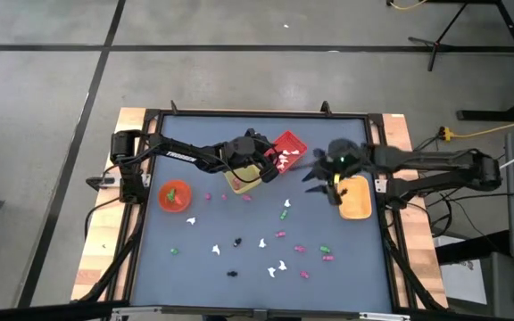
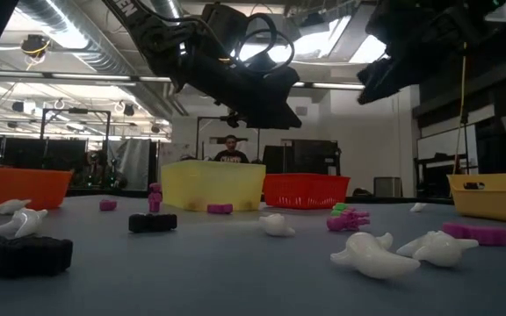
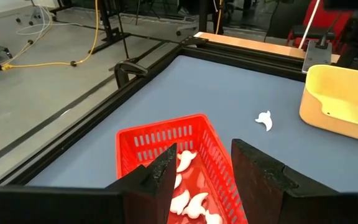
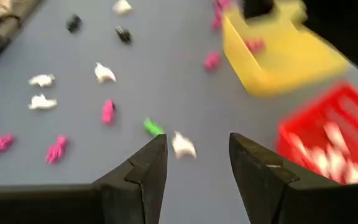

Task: Sort Halloween decoration
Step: Put the white ghost toy into the red bin

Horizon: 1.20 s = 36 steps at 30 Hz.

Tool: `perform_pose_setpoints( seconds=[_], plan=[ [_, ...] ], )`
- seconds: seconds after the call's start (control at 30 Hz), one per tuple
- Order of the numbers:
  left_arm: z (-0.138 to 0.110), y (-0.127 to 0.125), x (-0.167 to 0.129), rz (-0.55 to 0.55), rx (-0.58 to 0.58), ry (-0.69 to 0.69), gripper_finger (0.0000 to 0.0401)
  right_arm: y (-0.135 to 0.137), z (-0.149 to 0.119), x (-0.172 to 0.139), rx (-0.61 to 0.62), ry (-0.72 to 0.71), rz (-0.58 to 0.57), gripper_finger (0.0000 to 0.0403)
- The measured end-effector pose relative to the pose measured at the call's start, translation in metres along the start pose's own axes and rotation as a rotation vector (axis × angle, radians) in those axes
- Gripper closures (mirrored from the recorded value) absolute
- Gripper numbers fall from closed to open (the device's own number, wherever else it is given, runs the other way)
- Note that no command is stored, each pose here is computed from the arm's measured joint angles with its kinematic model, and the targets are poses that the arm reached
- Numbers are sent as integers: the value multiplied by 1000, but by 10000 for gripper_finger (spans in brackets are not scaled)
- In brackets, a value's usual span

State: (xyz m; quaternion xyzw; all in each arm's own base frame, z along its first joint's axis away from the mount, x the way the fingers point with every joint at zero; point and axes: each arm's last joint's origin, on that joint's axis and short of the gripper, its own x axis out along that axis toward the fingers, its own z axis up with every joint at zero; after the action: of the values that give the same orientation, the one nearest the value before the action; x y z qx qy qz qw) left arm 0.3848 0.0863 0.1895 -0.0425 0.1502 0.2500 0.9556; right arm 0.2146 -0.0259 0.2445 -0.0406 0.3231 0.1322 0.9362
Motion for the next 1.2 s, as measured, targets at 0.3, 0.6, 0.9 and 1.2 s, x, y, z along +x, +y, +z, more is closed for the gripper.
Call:
perform_pose_setpoints(
  seconds=[0.3, 0.6, 0.9, 1.2],
  plan=[
    [4, -9, -9, -26, 22, 19, 264, 25, -18, 27, -154, -95, -103, 233],
    [27, -28, -59, -96, 86, 127, 264, 24, -23, 49, -158, -52, -145, 233],
    [40, -61, -114, -213, 113, 168, 264, 17, -37, 102, -202, 30, -43, 233],
    [34, -87, -134, -256, 132, 168, 264, 10, -38, 136, -191, 140, 17, 233]
  ],
)
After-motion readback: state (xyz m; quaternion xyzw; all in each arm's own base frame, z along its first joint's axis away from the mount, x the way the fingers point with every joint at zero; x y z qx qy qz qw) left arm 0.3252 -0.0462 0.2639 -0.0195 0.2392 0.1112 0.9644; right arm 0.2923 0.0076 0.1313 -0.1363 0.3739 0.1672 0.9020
